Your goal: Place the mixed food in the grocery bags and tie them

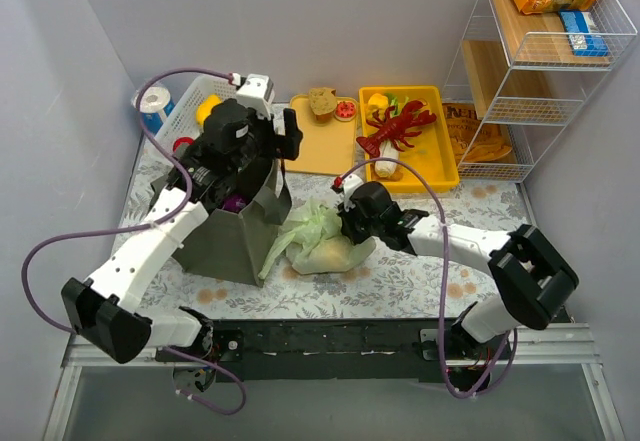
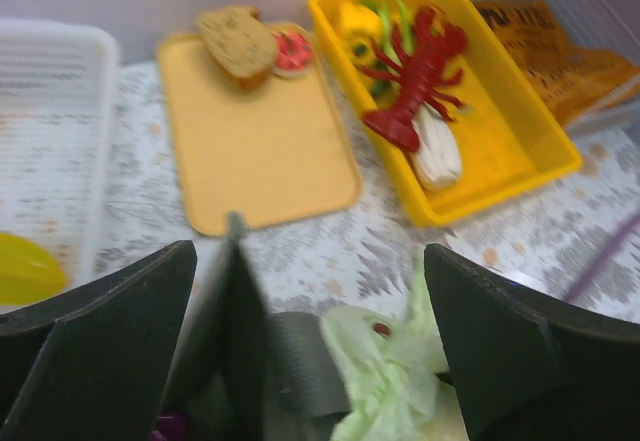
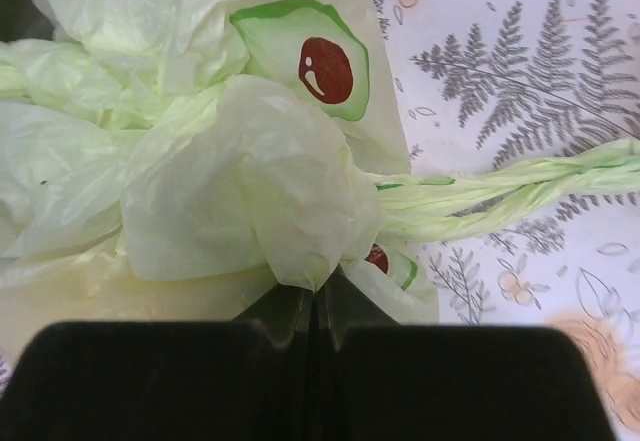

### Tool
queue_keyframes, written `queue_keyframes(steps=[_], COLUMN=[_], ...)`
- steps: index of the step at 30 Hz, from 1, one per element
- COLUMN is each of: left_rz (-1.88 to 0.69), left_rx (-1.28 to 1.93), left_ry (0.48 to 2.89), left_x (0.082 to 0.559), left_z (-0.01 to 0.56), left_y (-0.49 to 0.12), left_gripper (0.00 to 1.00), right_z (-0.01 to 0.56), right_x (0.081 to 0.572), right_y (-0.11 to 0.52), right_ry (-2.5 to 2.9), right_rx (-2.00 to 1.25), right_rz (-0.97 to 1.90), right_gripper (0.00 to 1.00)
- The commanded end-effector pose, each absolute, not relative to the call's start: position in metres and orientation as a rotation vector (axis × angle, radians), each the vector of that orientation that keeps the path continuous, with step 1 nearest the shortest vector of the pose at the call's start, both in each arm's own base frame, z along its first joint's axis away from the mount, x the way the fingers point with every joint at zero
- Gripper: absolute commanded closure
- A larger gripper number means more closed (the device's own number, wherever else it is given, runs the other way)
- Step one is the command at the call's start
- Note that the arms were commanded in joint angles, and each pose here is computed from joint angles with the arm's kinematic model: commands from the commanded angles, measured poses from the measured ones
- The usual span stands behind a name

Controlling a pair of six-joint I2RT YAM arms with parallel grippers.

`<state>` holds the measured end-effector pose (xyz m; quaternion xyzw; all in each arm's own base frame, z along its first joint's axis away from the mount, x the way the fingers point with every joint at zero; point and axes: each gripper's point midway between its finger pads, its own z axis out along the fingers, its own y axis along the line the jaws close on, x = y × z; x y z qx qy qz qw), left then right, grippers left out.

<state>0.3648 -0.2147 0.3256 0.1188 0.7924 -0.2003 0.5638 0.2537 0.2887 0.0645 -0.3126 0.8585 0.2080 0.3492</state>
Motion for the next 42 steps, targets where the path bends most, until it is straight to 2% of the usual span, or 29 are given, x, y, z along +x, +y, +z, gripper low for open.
queue_keyframes(steps=[1,6,12,14,15,18,19,22,28,39,41,42], left_rz=[-0.105,-0.04,-0.066,-0.123,-0.165,-0.238,-0.242,-0.254,-0.262,-0.325,-0.326,-0.324], left_rx=[0.061,-0.108,-0.291,-0.386,-0.401,-0.444,-0.455,-0.477,-0.488,-0.459,-0.459,-0.46], left_ry=[1.675,1.6,1.729,1.715,1.736,1.746,1.749,1.762,1.771,1.778,1.776,1.775], left_x=[0.373,0.383,0.407,0.404,0.403,0.396,0.394,0.386,0.383,0.385,0.384,0.384], left_z=[0.386,0.418,0.391,0.388,0.376,0.362,0.357,0.343,0.335,0.331,0.331,0.332], left_y=[-0.135,-0.067,0.012,0.042,0.044,0.05,0.053,0.056,0.059,0.05,0.05,0.05], left_gripper=[0.02,0.02,0.02,0.02,0.02,0.02,0.02,0.02,0.02,0.02,0.02,0.02], right_z=[0.141,0.29,0.443,0.46,0.489,0.503,0.526,0.533,0.501,0.401,0.369,0.371], right_x=[0.27,0.272,0.267,0.267,0.262,0.262,0.254,0.246,0.224,0.167,0.17,0.171], right_y=[0.28,0.276,0.296,0.315,0.321,0.355,0.361,0.394,0.451,0.534,0.551,0.553], right_ry=[2.083,1.751,1.346,1.284,1.199,1.138,1.076,1.05,1.077,1.248,1.335,1.367], right_rx=[-0.68,-0.55,-0.509,-0.54,-0.544,-0.598,-0.603,-0.658,-0.791,-1.183,-1.233,-1.246], right_rz=[0.498,0.608,0.779,0.829,0.867,0.913,0.938,0.98,1.007,1.134,1.146,1.137], right_gripper=[0.99,0.99,0.99,0.99,0.99,0.99,0.99,0.99,0.99,0.99,0.99,0.99])
